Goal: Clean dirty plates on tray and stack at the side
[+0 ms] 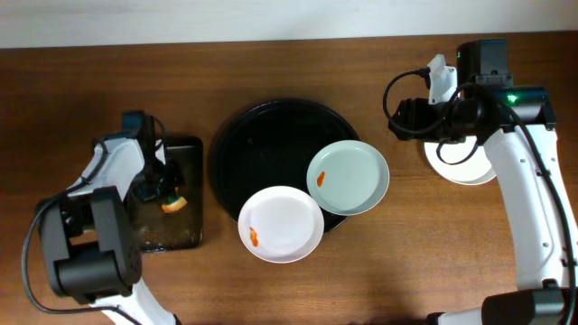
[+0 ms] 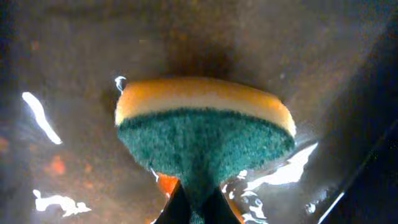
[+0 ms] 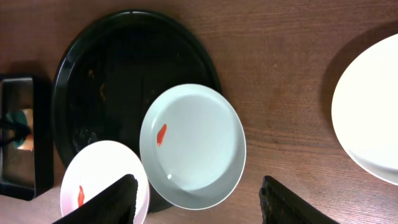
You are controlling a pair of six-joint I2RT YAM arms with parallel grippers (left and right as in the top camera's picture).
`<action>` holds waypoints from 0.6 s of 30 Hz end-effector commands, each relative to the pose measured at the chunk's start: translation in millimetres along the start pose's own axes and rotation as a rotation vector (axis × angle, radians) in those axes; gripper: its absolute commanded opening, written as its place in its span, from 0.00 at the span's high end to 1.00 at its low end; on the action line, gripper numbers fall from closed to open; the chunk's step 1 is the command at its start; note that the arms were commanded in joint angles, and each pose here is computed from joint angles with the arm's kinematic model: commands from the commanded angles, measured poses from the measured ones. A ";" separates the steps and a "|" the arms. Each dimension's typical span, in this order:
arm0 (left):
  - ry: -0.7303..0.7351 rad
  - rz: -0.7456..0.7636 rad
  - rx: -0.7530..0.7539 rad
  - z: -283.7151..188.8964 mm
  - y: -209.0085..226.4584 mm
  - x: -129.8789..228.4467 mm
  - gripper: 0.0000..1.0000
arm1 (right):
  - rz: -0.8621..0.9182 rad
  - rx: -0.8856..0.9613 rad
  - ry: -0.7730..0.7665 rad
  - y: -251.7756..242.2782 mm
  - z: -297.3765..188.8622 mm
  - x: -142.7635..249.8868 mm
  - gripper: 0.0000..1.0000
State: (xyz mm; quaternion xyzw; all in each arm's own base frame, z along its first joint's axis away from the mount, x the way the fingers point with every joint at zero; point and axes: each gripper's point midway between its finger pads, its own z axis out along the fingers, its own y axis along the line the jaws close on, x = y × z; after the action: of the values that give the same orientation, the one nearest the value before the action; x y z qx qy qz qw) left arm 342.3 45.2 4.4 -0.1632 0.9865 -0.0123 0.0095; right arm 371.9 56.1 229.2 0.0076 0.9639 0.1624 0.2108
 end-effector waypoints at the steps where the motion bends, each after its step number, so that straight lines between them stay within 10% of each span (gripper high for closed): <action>1: -0.097 -0.010 0.021 -30.7 -7.1 -25.5 1.00 | -0.013 0.008 0.007 -0.7 2.2 1.6 0.36; 11: -0.113 -0.007 -0.043 15.8 7.1 -5.5 1.00 | -0.013 0.009 0.007 -0.8 2.2 1.5 0.36; 18: -0.327 0.022 0.091 -99.1 -17.2 -32.5 1.00 | 0.000 0.012 0.049 -3.9 10.1 7.9 0.36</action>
State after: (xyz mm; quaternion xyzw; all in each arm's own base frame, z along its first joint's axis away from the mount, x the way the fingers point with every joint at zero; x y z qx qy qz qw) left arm 348.7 49.0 33.1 -0.1610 0.9842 0.0011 0.0735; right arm 369.1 56.1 226.2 0.0091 0.9659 0.1623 0.2014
